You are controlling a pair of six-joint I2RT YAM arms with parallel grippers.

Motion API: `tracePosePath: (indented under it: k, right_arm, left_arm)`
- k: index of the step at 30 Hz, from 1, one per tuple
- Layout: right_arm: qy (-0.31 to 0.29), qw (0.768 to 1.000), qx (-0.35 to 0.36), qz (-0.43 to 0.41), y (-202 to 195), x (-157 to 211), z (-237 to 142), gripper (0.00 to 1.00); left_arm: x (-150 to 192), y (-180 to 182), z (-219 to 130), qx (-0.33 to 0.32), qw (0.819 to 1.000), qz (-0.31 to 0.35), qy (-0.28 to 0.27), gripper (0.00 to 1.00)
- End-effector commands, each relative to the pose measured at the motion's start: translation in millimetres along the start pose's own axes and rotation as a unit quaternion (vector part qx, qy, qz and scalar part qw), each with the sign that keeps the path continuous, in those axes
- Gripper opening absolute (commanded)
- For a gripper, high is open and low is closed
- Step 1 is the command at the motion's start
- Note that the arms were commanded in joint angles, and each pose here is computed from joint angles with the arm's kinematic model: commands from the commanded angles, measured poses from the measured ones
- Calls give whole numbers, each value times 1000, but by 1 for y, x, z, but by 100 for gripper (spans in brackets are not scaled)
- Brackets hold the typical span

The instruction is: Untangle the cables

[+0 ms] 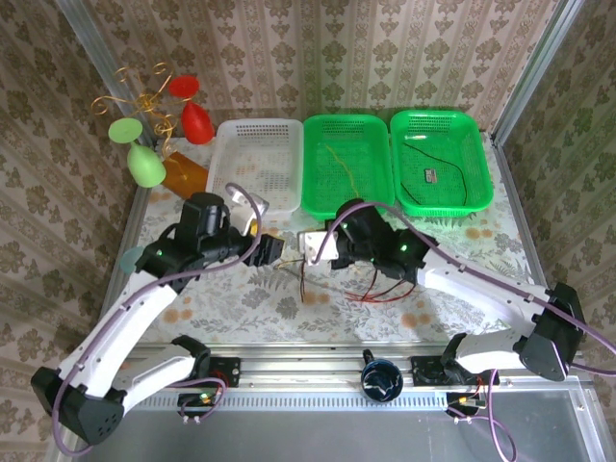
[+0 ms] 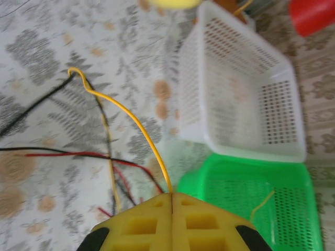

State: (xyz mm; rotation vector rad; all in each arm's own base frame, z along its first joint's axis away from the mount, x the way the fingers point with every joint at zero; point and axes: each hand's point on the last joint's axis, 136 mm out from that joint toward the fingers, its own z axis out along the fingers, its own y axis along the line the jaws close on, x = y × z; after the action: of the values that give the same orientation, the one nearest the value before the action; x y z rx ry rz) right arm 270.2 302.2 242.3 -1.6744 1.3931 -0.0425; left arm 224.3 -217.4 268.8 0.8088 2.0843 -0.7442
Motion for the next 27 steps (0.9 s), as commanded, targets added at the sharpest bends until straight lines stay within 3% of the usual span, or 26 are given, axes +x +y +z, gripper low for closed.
tracePosePath:
  k: [1,5,10,16,19,23,24,27]
  right_arm:
    - [-51,999,19,9,-26,-21,-15,0]
    - [-87,995,22,37,-44,-26,-22,0]
    - [-106,993,28,48,-57,-32,-26,0]
    - [-111,992,17,53,-58,-34,-26,0]
    - [-112,992,17,63,-60,-32,-26,0]
    - [-106,990,20,88,-68,-29,-30,1]
    - [-105,989,23,100,-71,-28,-31,7]
    - [-108,983,50,139,-83,-22,-42,44]
  left_arm:
    - [-20,-21,-1,58,998,34,-2,77]
    - [-35,-34,5,104,994,37,-6,77]
    - [-40,-29,21,109,993,35,-7,76]
    - [-47,-30,43,131,991,21,-16,65]
    - [-51,-29,52,136,990,10,-19,44]
    - [-56,-27,56,132,991,3,-29,2]
    - [-58,-25,56,127,991,2,-32,0]
    - [-66,-21,56,115,992,-4,-42,0]
